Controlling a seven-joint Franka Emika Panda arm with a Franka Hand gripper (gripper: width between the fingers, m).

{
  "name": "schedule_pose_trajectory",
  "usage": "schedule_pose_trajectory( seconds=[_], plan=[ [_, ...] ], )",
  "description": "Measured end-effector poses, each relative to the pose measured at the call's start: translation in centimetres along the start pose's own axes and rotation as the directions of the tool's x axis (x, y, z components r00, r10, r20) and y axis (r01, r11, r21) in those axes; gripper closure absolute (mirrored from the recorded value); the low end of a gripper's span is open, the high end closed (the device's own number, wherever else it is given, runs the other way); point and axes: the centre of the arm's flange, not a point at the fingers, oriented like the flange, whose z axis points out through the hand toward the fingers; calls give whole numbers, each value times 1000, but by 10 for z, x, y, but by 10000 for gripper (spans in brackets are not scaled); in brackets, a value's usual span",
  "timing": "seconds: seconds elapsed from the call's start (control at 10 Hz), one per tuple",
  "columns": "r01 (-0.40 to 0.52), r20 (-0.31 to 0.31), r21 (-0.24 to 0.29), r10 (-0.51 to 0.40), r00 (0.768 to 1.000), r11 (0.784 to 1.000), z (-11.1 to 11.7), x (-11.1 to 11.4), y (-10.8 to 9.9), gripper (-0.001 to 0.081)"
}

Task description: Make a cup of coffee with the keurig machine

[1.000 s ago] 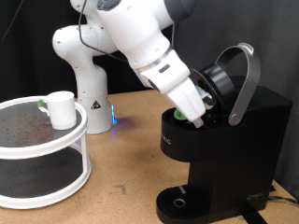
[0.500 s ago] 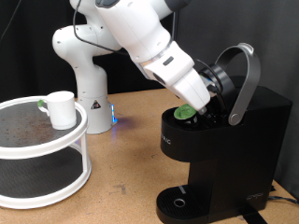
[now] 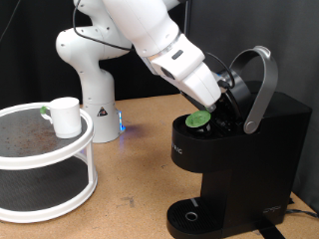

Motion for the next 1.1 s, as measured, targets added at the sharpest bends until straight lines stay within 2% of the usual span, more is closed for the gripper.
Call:
schedule_pose_trajectory(
  seconds=[0.3,0.7,0.8,1.0,1.1],
  plan=[
    [-15,27,0,15,1000,1000,9,-7,-1,-1],
    [-32,19,19,31,999,999,19,-14,-2,-1],
    [-32,-14,8,32,999,999,18,-13,-1,-1],
    [-42,-107,-56,36,994,998,10,-12,6,-1],
    [-52,-120,-66,44,992,996,4,-15,9,-1]
  ],
)
